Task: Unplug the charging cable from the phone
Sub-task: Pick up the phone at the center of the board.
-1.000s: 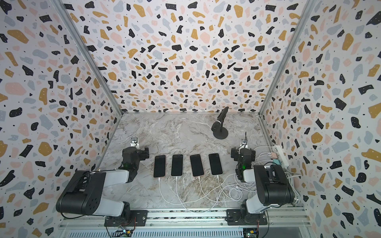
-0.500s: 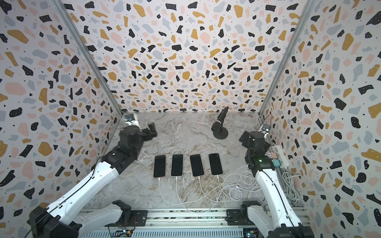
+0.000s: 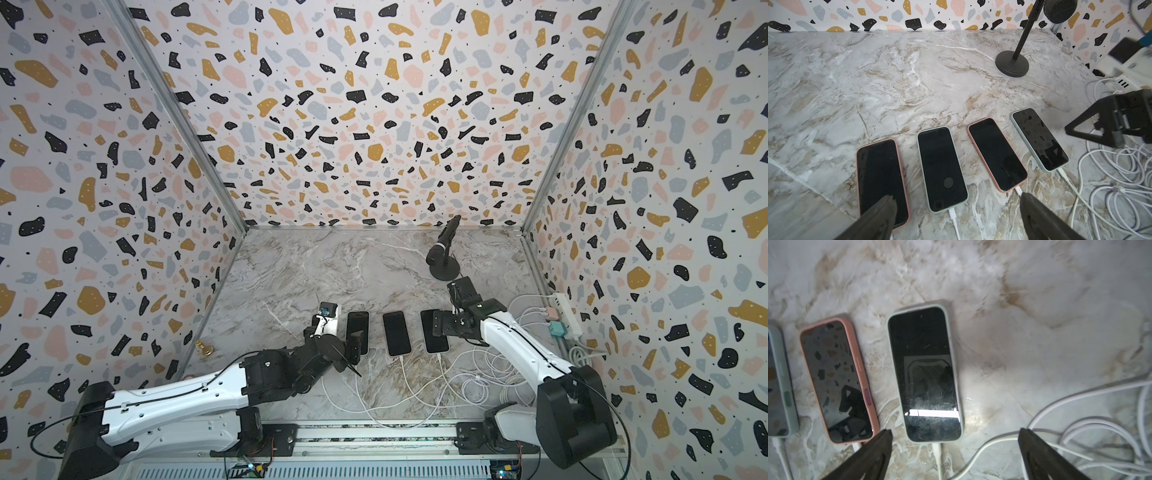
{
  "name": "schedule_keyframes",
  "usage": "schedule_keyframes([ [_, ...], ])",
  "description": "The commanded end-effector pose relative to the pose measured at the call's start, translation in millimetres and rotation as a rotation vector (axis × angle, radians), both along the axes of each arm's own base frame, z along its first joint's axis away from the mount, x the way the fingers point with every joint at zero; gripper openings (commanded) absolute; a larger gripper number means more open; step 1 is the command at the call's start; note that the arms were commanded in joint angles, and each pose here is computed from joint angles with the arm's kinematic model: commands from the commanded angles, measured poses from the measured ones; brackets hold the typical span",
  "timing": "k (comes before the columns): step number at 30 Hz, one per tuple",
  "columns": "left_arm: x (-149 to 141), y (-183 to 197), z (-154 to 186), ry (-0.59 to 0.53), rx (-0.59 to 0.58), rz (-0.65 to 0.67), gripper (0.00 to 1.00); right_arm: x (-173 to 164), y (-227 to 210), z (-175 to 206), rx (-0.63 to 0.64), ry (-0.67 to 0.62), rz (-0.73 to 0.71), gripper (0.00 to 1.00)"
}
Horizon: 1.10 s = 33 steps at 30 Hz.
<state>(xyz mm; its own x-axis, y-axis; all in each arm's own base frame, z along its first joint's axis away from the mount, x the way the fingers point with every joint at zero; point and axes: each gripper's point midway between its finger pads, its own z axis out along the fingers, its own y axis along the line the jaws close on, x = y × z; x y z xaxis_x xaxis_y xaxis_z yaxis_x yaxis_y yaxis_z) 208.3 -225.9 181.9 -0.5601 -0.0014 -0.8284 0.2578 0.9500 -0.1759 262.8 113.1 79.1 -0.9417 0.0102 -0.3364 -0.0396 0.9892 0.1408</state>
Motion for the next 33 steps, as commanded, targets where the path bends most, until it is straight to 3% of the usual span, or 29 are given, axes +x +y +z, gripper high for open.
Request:
schedule_keyframes([
  [1, -0.9, 10.7, -1.1, -0.009, -0.028, 0.056, 0.97, 1.2, 7.7, -3.9, -0.039, 0.006, 0.052, 1.0],
  [4, -3.3, 12.9, -10.6, 0.01, -0.027, 0.061, 0.97, 3.1, 22.7, -10.9, 0.013, 0.033, 0.09, 1.0],
  [8, -6.6, 15.0, -23.6, 0.04, -0.045, 0.073, 0.97, 8.4, 17.3, -17.6, -0.055, 0.067, 0.094, 1.0],
  [19, -12.4, 18.0, -34.3, 0.069, -0.071, 0.063, 0.98, 12.3, 39.6, -27.5, 0.0, 0.104, 0.164, 1.0],
  [33, -17.1, 25.0, -41.8, 0.08, -0.093, 0.062, 0.99, 21.0, 40.9, -44.0, -0.102, 0.1, 0.16, 1.0],
])
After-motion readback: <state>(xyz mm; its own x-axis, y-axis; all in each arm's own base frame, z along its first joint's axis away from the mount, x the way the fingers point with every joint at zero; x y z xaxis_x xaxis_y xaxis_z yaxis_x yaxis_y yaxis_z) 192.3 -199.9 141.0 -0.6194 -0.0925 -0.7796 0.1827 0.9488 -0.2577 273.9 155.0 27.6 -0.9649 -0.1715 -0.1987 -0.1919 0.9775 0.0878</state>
